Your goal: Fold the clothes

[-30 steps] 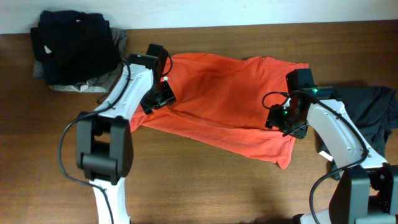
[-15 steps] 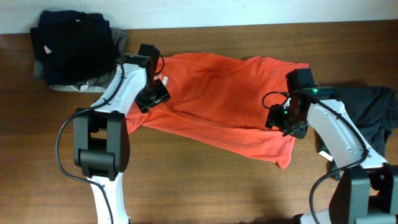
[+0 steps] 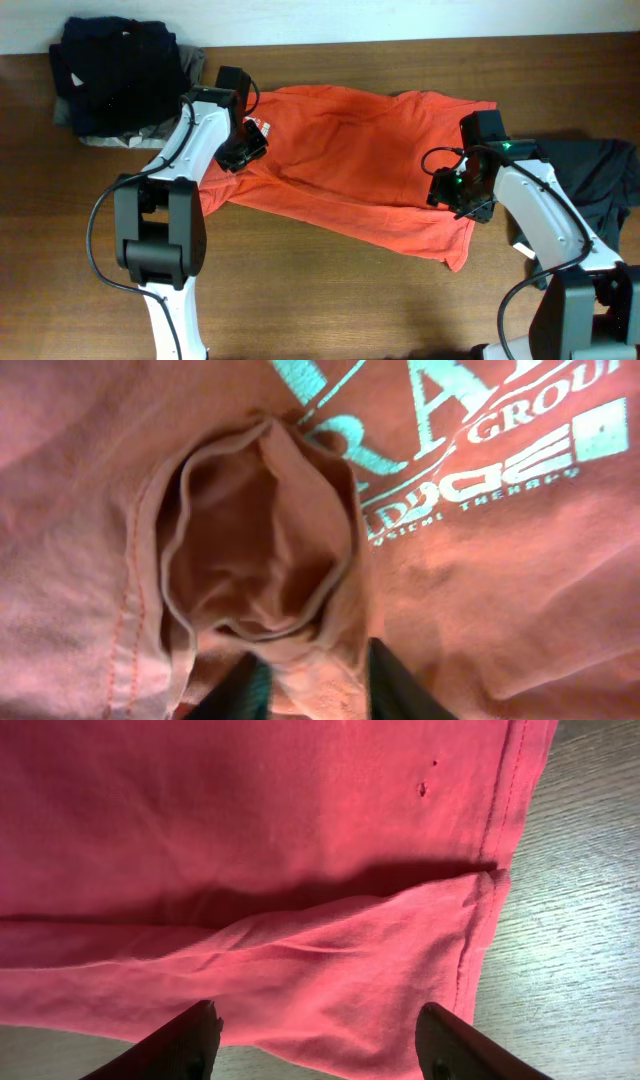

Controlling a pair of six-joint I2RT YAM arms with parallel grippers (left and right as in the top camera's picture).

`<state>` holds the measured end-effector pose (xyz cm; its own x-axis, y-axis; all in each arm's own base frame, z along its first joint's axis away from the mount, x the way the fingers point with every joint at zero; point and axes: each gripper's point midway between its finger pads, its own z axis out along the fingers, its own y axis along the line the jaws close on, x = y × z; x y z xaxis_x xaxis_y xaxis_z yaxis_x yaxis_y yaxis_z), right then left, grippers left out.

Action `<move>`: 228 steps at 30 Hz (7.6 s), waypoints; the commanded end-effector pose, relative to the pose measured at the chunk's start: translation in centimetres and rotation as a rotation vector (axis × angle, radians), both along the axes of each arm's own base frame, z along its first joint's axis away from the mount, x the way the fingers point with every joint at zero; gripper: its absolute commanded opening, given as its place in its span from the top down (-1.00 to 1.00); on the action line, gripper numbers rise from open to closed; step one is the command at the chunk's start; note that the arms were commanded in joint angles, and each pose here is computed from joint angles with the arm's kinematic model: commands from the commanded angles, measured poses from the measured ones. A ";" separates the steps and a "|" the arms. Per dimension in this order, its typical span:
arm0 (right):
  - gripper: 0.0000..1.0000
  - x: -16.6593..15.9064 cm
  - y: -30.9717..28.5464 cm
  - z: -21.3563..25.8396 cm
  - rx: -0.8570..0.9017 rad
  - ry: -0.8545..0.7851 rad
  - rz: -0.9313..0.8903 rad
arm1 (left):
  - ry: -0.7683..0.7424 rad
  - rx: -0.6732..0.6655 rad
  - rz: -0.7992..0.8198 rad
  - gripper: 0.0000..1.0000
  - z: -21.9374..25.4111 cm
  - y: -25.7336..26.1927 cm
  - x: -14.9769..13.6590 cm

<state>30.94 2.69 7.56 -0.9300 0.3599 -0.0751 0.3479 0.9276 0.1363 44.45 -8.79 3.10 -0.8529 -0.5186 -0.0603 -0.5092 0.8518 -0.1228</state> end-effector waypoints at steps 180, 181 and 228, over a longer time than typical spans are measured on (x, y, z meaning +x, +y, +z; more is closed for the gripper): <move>-0.38 0.6 0.0 -0.2 0.000 -0.022 0.006 | -0.218 0.617 -0.681 0.17 2.8 9.2 10.1; -0.38 0.6 0.0 -0.2 0.000 -0.021 0.006 | -0.217 0.622 -0.679 -0.20 2.9 9.3 10.1; -0.61 -0.3 4.2 0.6 0.225 0.009 0.044 | -0.162 0.065 -0.790 -0.99 6.7 -5.3 2.7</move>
